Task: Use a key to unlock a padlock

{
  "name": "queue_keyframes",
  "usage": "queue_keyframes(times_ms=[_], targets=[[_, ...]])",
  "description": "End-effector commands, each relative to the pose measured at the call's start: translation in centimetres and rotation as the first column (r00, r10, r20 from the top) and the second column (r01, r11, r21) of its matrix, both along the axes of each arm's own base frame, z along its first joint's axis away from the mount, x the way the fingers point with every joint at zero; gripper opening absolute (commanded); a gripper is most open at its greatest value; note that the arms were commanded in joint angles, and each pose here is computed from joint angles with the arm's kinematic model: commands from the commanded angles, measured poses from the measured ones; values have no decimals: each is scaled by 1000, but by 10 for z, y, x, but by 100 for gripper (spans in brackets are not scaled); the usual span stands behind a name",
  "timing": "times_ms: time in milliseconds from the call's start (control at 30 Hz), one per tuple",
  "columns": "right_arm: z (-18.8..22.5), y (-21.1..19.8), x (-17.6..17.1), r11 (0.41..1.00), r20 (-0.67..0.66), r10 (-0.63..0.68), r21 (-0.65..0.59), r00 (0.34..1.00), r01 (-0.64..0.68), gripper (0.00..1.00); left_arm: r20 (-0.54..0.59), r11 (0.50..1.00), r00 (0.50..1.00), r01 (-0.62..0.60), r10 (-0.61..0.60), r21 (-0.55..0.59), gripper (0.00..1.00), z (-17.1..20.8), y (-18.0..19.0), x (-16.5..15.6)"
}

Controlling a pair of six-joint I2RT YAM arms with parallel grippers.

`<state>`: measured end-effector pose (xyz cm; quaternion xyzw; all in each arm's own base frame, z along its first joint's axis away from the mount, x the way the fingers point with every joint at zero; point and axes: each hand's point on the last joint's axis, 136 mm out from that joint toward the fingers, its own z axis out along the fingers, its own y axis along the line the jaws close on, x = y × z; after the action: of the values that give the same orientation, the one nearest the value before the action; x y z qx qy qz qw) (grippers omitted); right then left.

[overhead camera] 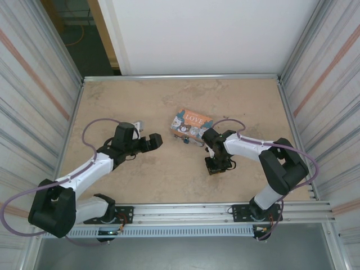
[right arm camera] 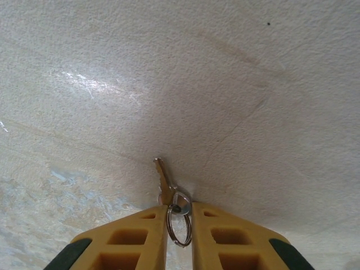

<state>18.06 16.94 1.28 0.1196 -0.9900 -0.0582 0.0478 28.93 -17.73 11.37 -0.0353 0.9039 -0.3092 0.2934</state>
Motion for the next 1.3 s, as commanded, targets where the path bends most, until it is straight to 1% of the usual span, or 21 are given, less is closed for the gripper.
queue_keyframes(times_ms=[0, 267, 367, 500, 733, 933, 1133, 1267], targets=[[-10, -3, -3, 1000, -22, 13, -26, 1000, -14, 15, 24, 1000, 1000, -3, 3, 4, 99, 5, 1, 7], [-17, -1, -4, 1000, -30, 11, -19, 999, -11, 6, 24, 1000, 1000, -2, 1, 9, 99, 5, 2, 8], [-16, -1, -3, 1000, -21, 7, -16, 1000, -8, 0, 26, 1000, 1000, -3, 3, 8, 99, 6, 2, 7], [-12, 0, 1, 1000, 5, -4, 6, 1000, 4, 0, 37, 1000, 999, -7, 7, 3, 99, 10, 3, 7], [6, 14, 14, 992, 93, -38, 125, 995, 27, 0, 79, 1000, 997, -5, 6, -19, 99, 25, 3, 5], [33, 27, 30, 969, 214, -80, 248, 973, 25, 0, 137, 997, 991, 12, -2, -73, 99, 47, -2, 5], [73, 45, 48, 914, 343, -155, 405, 926, 3, 0, 208, 984, 977, 81, -47, -160, 99, 80, -16, 4], [107, 59, 62, 860, 429, -212, 509, 878, -41, 0, 256, 965, 962, 149, -90, -218, 97, 106, -29, 3]])
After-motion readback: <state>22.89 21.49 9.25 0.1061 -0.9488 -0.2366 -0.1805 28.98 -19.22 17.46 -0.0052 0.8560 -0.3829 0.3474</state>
